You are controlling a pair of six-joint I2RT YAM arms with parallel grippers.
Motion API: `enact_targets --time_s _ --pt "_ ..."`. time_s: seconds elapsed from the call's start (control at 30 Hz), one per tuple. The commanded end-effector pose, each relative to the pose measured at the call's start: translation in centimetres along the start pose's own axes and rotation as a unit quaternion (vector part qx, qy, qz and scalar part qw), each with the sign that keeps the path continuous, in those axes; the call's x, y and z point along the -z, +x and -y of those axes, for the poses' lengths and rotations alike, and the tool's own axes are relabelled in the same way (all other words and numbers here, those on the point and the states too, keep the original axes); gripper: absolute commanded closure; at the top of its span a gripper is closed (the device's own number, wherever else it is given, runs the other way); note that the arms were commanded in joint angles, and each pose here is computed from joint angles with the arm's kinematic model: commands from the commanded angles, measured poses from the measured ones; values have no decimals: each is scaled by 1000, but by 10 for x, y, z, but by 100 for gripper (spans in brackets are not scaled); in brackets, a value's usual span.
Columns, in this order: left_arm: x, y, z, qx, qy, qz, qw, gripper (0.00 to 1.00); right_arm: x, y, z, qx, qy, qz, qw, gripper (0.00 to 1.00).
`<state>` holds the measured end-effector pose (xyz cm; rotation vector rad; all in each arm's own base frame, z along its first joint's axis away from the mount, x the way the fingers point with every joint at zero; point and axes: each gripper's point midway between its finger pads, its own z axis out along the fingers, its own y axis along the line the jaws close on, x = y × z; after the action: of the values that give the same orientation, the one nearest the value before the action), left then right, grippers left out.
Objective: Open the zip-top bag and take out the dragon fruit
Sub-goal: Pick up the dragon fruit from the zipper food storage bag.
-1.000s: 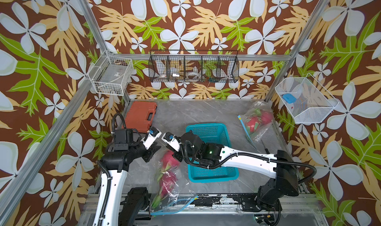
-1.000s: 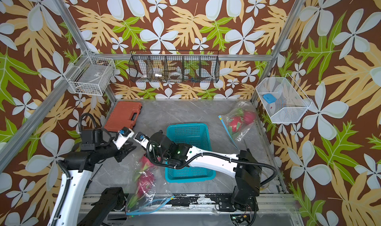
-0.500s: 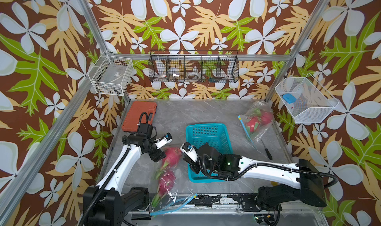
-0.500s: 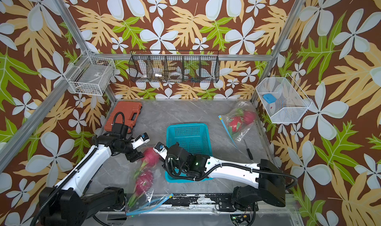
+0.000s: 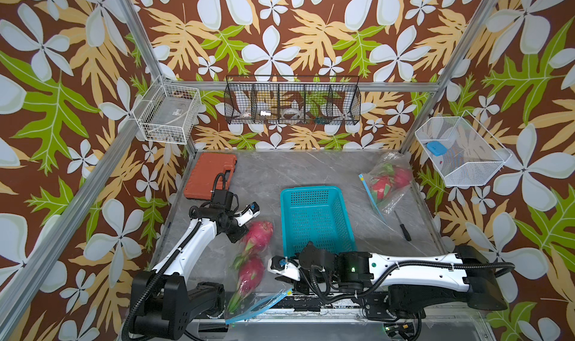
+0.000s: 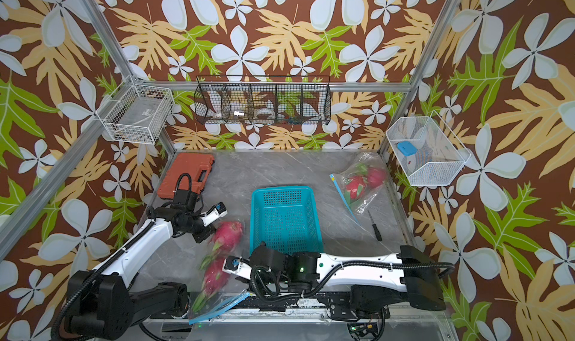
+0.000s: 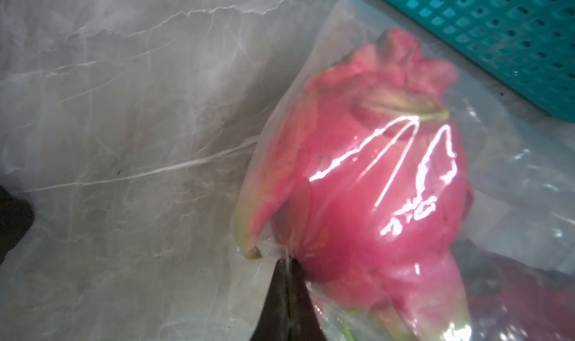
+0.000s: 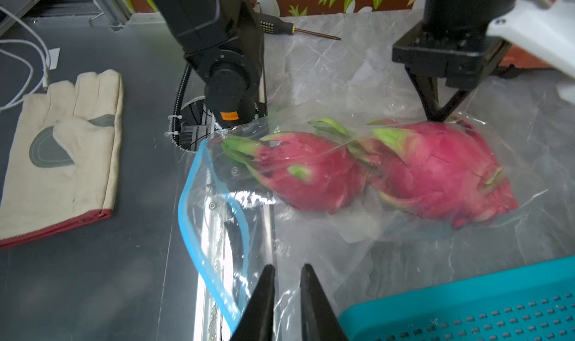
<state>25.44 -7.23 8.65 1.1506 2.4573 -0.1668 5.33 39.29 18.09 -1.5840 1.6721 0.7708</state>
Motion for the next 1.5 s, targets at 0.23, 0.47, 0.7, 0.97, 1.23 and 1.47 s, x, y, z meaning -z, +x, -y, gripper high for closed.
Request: enact_targets --time_s 0.23,0.47,0.7,0.97,1.23,1.47 --pt "-9 6 -40 81 -90 -8 993 100 8 5 -45 137 19 -4 990 93" --pt "-10 8 -29 99 -69 -1 993 100 -29 2 -47 217 46 -7 975 93" --pt "-10 11 -24 97 -62 1 993 100 -83 -15 -47 272 62 1 960 85" --pt "-8 11 -23 91 -59 -4 994 100 -136 -13 -15 286 91 -33 953 68" --pt "-2 9 -31 88 -73 -5 993 100 -154 17 13 365 107 -93 920 51" --pt "-4 9 -32 91 -65 -8 994 100 -157 30 15 435 100 -133 885 46"
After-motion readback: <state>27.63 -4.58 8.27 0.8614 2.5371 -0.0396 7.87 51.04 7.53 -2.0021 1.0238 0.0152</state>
